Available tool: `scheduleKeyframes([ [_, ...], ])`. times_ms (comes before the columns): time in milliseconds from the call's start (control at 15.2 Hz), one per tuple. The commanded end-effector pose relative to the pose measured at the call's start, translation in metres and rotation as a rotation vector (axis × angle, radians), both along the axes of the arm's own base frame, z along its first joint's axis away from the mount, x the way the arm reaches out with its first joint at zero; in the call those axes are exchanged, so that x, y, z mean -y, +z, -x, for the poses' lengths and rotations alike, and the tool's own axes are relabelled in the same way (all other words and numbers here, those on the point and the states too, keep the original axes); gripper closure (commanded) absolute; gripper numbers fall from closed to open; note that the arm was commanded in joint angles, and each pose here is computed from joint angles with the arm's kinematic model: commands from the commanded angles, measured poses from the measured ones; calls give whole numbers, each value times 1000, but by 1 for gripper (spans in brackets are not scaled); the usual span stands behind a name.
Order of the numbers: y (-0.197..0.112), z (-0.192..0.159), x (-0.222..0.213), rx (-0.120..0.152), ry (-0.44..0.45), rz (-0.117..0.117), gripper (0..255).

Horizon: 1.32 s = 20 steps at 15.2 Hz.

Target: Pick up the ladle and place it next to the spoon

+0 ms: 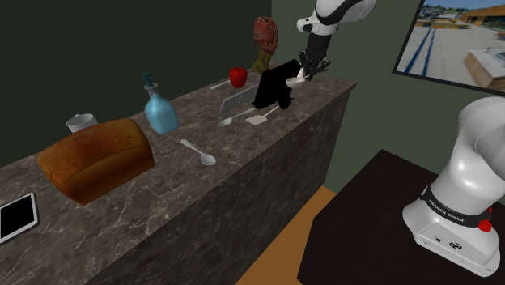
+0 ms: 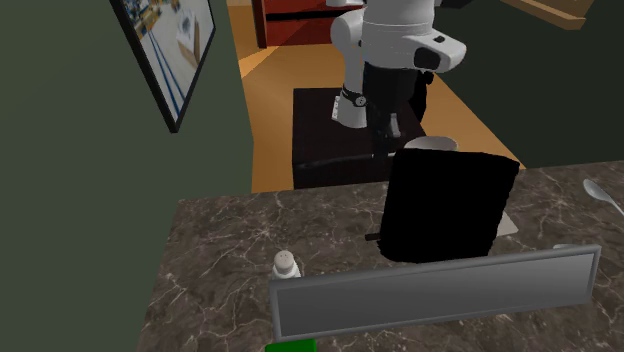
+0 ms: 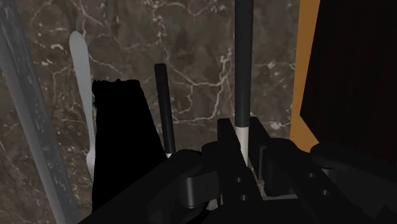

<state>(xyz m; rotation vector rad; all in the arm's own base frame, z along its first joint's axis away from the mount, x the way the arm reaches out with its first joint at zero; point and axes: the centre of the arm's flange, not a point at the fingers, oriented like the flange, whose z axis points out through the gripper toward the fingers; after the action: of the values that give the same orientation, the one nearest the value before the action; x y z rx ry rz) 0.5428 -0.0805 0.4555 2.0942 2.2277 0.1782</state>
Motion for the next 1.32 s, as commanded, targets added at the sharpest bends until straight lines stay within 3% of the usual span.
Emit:
scheduleKeyframes([
  [0, -8, 5, -41, -28, 19, -2, 255],
  [1254, -7, 38, -289, -28, 19, -2, 255],
])
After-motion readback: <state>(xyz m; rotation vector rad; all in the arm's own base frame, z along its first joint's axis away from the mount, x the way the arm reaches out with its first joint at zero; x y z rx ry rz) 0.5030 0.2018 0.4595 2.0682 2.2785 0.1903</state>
